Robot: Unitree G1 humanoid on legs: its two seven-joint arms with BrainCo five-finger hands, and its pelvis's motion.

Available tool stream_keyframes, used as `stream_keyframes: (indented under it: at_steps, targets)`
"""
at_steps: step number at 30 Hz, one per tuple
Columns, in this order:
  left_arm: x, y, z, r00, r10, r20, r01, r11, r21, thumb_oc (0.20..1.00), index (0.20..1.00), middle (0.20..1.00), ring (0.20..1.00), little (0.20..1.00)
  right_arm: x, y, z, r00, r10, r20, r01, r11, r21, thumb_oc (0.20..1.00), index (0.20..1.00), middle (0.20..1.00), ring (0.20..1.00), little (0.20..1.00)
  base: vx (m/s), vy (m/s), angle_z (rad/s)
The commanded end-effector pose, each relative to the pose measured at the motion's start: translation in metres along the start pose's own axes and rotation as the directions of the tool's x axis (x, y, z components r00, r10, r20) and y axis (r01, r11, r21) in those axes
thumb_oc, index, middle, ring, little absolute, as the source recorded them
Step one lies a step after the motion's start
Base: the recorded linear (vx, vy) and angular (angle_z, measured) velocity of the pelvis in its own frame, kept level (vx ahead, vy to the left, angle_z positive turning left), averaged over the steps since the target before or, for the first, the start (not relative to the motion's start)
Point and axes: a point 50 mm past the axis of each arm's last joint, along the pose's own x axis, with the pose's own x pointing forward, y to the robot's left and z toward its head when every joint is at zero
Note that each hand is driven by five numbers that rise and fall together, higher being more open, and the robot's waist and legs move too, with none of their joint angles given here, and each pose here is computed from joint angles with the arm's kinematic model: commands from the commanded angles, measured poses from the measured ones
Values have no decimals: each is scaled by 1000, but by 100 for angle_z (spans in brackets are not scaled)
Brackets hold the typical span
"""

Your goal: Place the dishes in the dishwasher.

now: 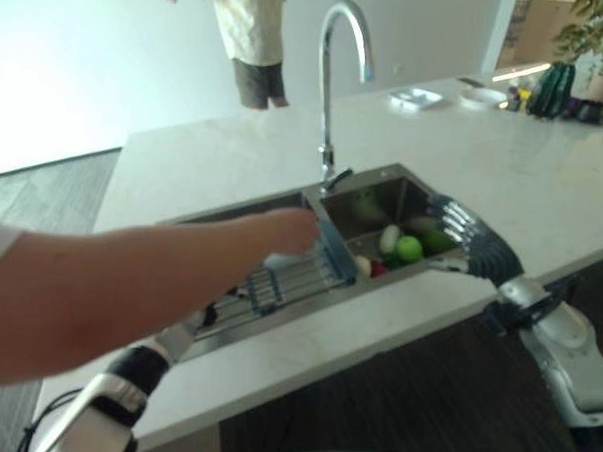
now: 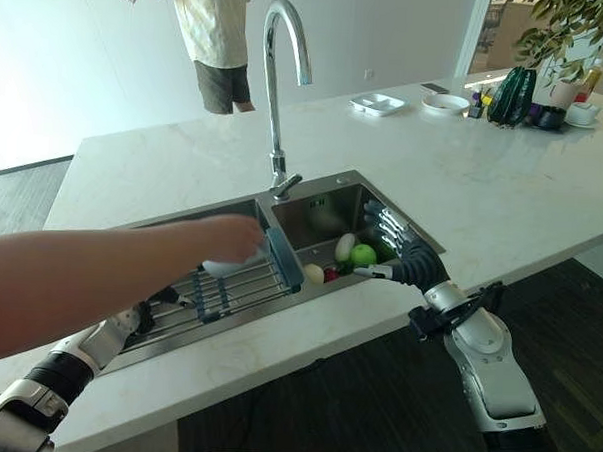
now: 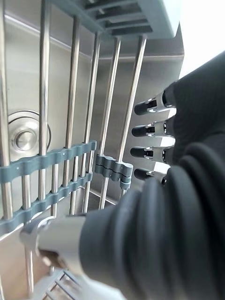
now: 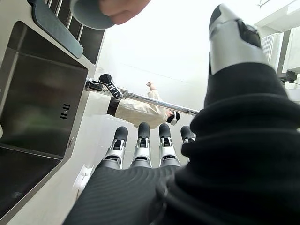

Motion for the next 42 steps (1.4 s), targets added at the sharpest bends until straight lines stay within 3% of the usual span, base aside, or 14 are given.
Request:
stream_keyframes:
  at_steps: [1,20,30,42]
  targets:
    - [1,47,-11,993,117,-31,-115,992,43,1000,1000,1000,1000,1000,6,-6,28,987,-20,159,30,998,-57,1000,1000,1000,1000,1000,0,0,0]
    - [2,39,-15,994,97,-46,-95,994,51,1000,1000,1000,1000,1000,7,-5,27,989,-11,149,20,998,-59,1000,1000,1000,1000,1000,0,0,0]
    - [-1,64,-11,987,162,-3,-157,957,244,1000,1000,1000,1000,1000,7,-7,28,989,-15,150,23,998,-54,1000,1000,1000,1000,1000,0,0,0]
    - [0,74,-7,983,180,19,-179,950,257,1000,1000,1000,1000,1000,6,-10,28,989,-7,145,16,998,-63,1000,1000,1000,1000,1000,1,2,-1]
